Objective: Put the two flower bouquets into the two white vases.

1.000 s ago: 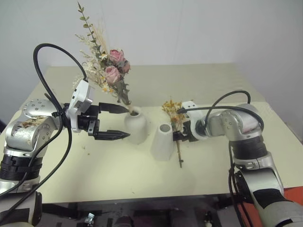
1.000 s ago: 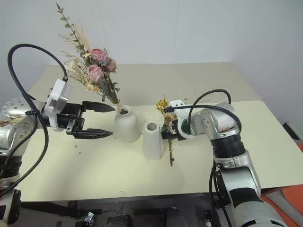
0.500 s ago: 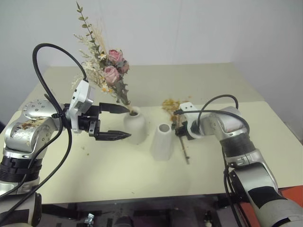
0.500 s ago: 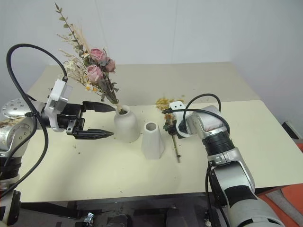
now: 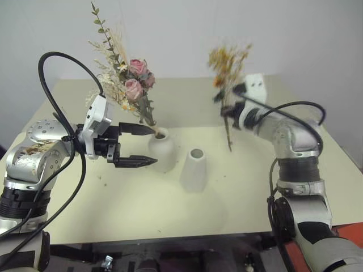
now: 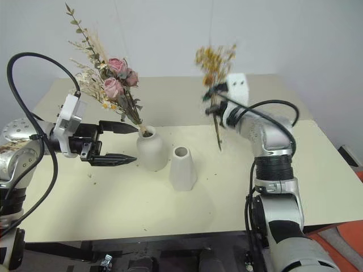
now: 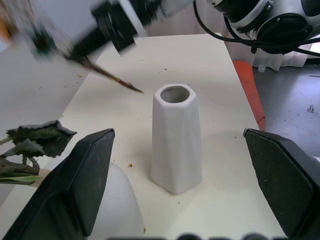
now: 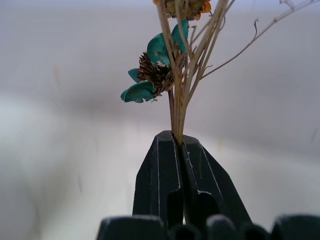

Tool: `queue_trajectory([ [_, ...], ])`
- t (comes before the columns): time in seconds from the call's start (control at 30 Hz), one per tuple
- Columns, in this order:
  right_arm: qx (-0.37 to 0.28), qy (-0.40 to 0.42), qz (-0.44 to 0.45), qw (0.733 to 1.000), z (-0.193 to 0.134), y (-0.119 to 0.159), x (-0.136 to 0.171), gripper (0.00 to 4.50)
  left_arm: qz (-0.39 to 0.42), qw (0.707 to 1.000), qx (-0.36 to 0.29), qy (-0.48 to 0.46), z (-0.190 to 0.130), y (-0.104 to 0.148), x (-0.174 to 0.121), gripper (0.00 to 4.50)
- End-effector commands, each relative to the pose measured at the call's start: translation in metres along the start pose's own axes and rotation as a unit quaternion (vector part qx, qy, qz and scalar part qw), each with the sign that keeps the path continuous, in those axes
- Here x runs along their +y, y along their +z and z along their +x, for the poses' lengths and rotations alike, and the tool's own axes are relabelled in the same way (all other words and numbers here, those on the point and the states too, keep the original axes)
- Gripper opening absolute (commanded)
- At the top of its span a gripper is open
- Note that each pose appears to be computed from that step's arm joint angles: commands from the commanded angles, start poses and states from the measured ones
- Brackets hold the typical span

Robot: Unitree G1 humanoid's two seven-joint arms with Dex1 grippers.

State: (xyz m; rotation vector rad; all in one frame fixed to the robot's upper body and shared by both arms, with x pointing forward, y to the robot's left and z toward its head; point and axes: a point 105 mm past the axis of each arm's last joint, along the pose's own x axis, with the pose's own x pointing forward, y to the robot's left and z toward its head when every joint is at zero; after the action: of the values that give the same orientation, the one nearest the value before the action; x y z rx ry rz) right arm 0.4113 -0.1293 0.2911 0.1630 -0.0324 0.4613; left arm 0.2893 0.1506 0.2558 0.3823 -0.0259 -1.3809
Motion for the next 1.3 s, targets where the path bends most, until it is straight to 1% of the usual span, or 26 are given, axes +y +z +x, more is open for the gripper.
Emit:
queue_trajectory([
  [0.03,-0.137,0.078,0.060,0.986,-0.029,0.048,0.009,0.03,0.016,1.000,-0.008,0.000,-0.003,0.008,0.000,4.50],
  [0.13,-0.182,0.175,0.105,0.962,-0.052,0.061,0.030,0.03,0.012,1.000,-0.007,-0.007,-0.002,0.008,0.000,4.50],
  [0.27,-0.192,0.281,0.117,0.933,-0.077,0.060,0.061,0.03,0.011,1.000,-0.009,-0.012,-0.001,0.009,0.001,4.50],
  [0.37,-0.182,0.328,0.119,0.919,-0.087,0.054,0.077,0.03,0.005,1.000,-0.014,-0.019,0.000,0.009,0.000,4.50],
  [0.47,-0.169,0.353,0.110,0.914,-0.091,0.046,0.089,0.03,0.003,1.000,-0.013,-0.021,0.001,0.008,0.000,4.50],
  [0.63,-0.163,0.368,0.108,0.909,-0.086,0.039,0.102,0.03,0.003,1.000,-0.013,-0.024,0.002,0.008,0.000,4.50],
  [0.83,-0.150,0.358,0.108,0.915,-0.072,0.019,0.110,0.03,0.005,1.000,-0.012,-0.023,0.000,0.009,0.000,4.50],
  [0.97,-0.143,0.347,0.090,0.922,-0.067,0.004,0.109,0.03,0.006,1.000,-0.011,-0.021,-0.002,0.010,0.000,4.50],
  [1.1,-0.144,0.333,0.071,0.929,-0.063,-0.004,0.106,0.03,0.006,1.000,-0.010,-0.019,-0.003,0.011,0.000,4.50],
  [1.17,-0.149,0.329,0.069,0.930,-0.062,-0.004,0.104,0.03,0.006,1.000,-0.009,-0.018,-0.004,0.010,0.000,4.50],
  [1.3,-0.177,0.336,0.084,0.921,-0.068,0.016,0.104,0.03,0.005,1.000,-0.007,-0.018,-0.005,0.010,0.000,4.50],
])
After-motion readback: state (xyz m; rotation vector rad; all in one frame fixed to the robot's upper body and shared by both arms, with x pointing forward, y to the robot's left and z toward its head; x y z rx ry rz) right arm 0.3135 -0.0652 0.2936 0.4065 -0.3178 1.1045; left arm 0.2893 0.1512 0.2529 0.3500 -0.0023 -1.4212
